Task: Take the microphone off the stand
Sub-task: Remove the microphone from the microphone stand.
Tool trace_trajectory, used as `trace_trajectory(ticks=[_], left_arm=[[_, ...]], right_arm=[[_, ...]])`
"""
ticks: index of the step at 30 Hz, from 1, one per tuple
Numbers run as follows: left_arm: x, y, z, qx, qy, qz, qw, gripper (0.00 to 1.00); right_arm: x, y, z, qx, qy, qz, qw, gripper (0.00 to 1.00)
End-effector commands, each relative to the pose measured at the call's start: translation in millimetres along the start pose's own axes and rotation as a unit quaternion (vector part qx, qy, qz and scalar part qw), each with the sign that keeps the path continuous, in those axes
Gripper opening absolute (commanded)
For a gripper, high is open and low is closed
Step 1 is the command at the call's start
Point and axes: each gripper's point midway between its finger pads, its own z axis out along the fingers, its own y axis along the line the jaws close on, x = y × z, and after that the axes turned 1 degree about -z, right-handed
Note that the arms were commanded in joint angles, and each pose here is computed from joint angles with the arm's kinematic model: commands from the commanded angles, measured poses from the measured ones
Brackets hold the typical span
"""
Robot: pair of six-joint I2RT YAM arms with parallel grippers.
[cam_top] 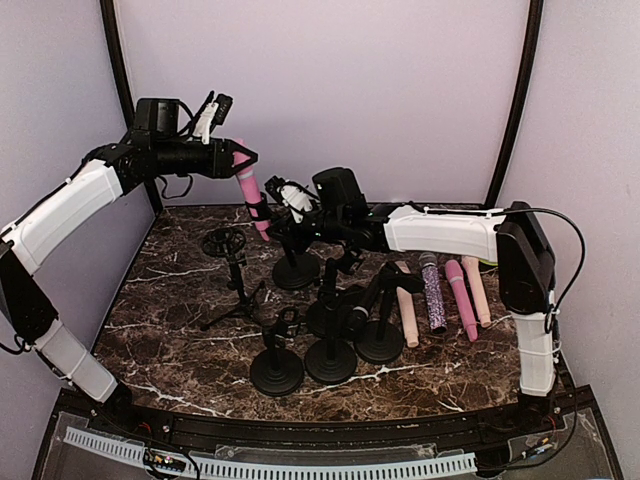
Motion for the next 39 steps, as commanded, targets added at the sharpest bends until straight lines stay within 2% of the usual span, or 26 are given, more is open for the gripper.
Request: trace_trajectory(ticks=[1,39], left_arm=[[-123.4,-21.9,-73.0,-0.004,-0.197,0.069,0.978,0.00],[-133.1,-23.1,-85.9,-0.005,-0.213,0.079,0.974,0.00]], right_arm=[[127.8,-6.8,4.3,0.018,0.195,0.027,0.980,0.00],[139.8,-5.6,11.4,0.013,0.211,0.035,0.977,0.00]])
